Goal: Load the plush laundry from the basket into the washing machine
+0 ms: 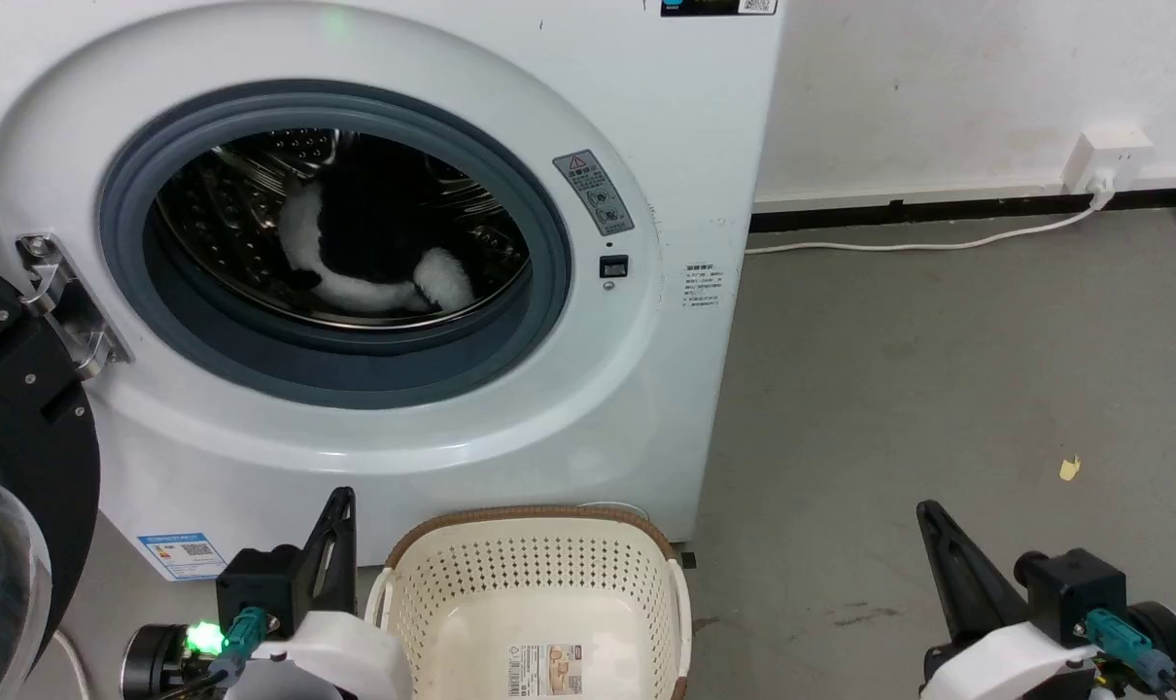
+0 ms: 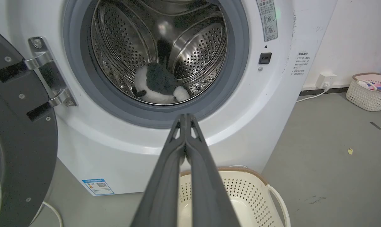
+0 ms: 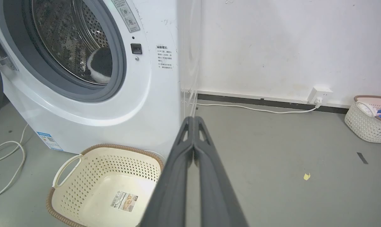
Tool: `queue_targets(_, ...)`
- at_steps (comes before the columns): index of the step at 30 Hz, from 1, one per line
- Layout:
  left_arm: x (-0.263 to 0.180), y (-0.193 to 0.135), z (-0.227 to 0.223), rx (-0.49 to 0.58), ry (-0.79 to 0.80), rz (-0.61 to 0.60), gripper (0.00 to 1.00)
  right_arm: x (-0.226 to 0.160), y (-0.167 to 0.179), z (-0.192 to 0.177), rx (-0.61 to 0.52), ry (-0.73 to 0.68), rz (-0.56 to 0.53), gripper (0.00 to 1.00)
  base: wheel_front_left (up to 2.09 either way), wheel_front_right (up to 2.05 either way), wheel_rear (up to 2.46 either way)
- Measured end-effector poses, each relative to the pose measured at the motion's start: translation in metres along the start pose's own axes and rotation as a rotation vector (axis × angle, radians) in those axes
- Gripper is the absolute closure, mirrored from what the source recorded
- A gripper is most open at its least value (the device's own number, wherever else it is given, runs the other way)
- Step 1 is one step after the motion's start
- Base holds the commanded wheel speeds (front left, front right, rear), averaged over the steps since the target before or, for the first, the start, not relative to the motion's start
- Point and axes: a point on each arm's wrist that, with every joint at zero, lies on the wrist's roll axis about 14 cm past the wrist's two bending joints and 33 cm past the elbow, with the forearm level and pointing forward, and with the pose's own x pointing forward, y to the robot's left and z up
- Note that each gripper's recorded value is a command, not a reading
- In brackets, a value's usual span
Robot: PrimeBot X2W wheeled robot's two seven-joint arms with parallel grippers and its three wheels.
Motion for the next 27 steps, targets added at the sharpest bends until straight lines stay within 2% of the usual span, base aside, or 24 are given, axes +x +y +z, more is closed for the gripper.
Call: queue_targets(27, 0.0045, -0.0014, 0.0026, 0.025, 0.006, 0.006, 1.00, 0.0047, -0.0035, 0.0080, -0.030, -0.005, -0.009, 1.00, 0.00, 0.00, 0.00)
